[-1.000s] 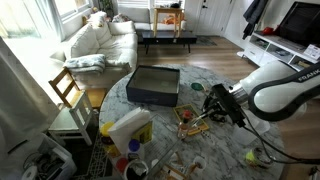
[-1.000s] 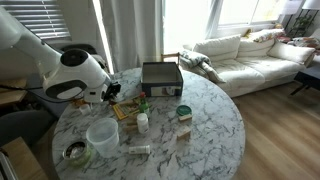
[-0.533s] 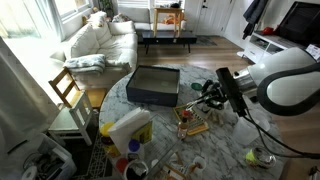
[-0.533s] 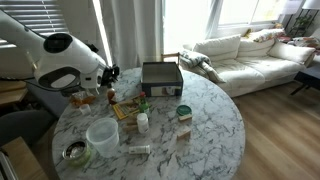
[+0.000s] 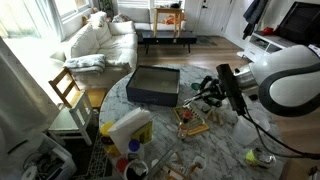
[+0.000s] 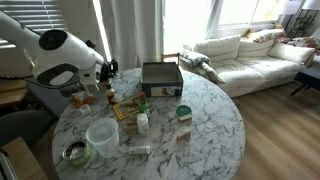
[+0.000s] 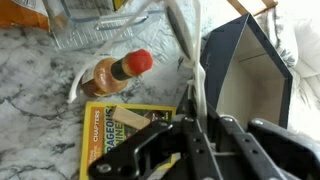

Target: Move the glasses to the left

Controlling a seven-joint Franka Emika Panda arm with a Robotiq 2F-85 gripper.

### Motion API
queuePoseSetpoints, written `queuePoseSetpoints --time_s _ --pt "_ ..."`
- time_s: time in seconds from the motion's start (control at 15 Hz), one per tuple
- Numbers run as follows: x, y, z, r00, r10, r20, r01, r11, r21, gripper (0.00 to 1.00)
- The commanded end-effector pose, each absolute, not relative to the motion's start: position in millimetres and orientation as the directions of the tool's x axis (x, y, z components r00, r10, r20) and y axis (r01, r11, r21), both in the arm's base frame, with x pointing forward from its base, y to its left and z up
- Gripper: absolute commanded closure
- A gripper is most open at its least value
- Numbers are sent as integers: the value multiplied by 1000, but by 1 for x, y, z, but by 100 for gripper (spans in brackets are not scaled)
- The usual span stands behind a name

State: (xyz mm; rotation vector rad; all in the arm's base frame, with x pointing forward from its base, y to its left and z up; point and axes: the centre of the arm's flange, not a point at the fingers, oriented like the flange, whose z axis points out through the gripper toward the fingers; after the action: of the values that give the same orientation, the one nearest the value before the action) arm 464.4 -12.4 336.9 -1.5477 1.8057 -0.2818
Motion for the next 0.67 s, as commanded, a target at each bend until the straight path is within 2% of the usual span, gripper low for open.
queuePoseSetpoints --time_s 0.0,0.33,0.6 --pt "469 4 345 52 -924 -379 -737 220 -639 97" --pt "476 51 376 185 -918 -350 -699 128 -704 97" --pt "487 81 367 284 -901 -327 -641 76 -764 97"
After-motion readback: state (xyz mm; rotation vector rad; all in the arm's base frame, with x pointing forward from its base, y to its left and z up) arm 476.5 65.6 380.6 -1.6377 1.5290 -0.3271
